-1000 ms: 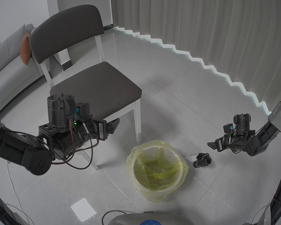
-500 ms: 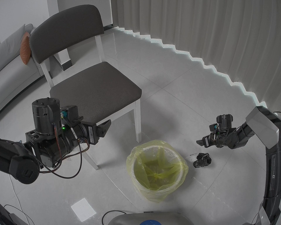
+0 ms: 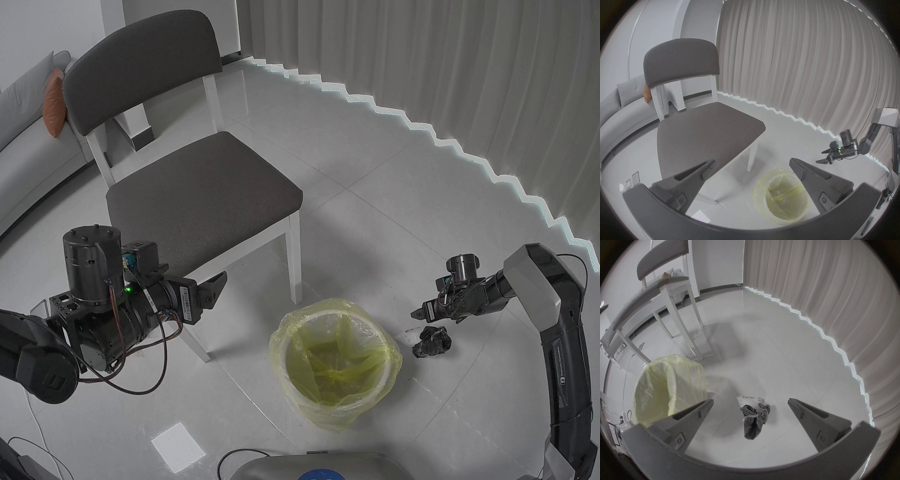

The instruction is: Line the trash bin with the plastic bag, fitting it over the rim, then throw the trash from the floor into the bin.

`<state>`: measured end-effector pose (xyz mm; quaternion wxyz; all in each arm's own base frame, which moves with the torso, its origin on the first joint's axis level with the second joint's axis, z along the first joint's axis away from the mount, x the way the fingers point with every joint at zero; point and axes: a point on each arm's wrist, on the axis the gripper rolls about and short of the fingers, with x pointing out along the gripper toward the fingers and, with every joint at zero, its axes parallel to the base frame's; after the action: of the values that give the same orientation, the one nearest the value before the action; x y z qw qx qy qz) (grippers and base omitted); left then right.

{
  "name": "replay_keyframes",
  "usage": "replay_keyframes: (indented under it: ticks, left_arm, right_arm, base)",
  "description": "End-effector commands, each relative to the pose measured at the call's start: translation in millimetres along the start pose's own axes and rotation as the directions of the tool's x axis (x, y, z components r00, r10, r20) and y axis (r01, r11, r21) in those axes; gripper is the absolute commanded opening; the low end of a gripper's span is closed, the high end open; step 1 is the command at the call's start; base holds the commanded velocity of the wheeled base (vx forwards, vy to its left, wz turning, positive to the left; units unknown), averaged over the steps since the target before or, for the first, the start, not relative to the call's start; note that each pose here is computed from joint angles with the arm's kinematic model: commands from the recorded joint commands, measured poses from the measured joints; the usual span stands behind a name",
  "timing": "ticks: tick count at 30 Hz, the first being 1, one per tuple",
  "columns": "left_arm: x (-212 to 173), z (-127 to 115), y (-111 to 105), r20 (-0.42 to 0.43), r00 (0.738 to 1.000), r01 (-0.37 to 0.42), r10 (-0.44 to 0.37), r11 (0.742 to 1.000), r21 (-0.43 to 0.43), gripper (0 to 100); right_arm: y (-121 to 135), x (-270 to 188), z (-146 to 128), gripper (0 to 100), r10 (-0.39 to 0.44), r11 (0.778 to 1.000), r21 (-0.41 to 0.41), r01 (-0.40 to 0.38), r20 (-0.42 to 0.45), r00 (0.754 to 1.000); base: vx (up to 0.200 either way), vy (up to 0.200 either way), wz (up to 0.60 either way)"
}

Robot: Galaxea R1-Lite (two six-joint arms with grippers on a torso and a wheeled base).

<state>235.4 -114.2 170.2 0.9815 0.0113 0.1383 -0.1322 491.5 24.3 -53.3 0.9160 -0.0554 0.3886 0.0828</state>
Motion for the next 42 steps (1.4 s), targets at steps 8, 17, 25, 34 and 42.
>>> replay_keyframes:
  ticks: [8,17,25,34,42]
  left_arm:
    - [9,-8,-3,-0.029,0.999,-0.014,0.015,1.000,0.011,100]
    - [27,-14,-7,-0.015,1.000,-0.014,0.014,1.000,0.019,100]
    - [30,-11,-11,-0.005,1.000,-0.006,0.006,1.000,0.022,100]
    - [28,-11,-11,-0.006,1.000,-0.009,0.009,1.000,0.023,100]
    - [29,-11,-11,-0.005,1.000,-0.018,0.018,1.000,0.023,100]
  right_arm:
    - [-7,27,-22,100,0.007,1.000,0.022,-0.006,-0.061,0.998]
    - [-7,26,-23,100,0.004,1.000,0.012,-0.003,-0.091,0.996]
    - [-7,23,-23,100,-0.014,1.000,0.004,0.015,-0.172,0.985]
    - [-8,23,-21,100,-0.039,0.999,-0.002,0.040,-0.179,0.983]
    - [-10,32,-23,100,-0.052,0.999,0.000,0.054,-0.230,0.972]
  base:
    - [0.000,0.000,0.00]
    - [0.000,0.000,0.00]
    - [0.000,0.000,0.00]
    - [0.000,0.000,0.00]
    - [0.000,0.000,0.00]
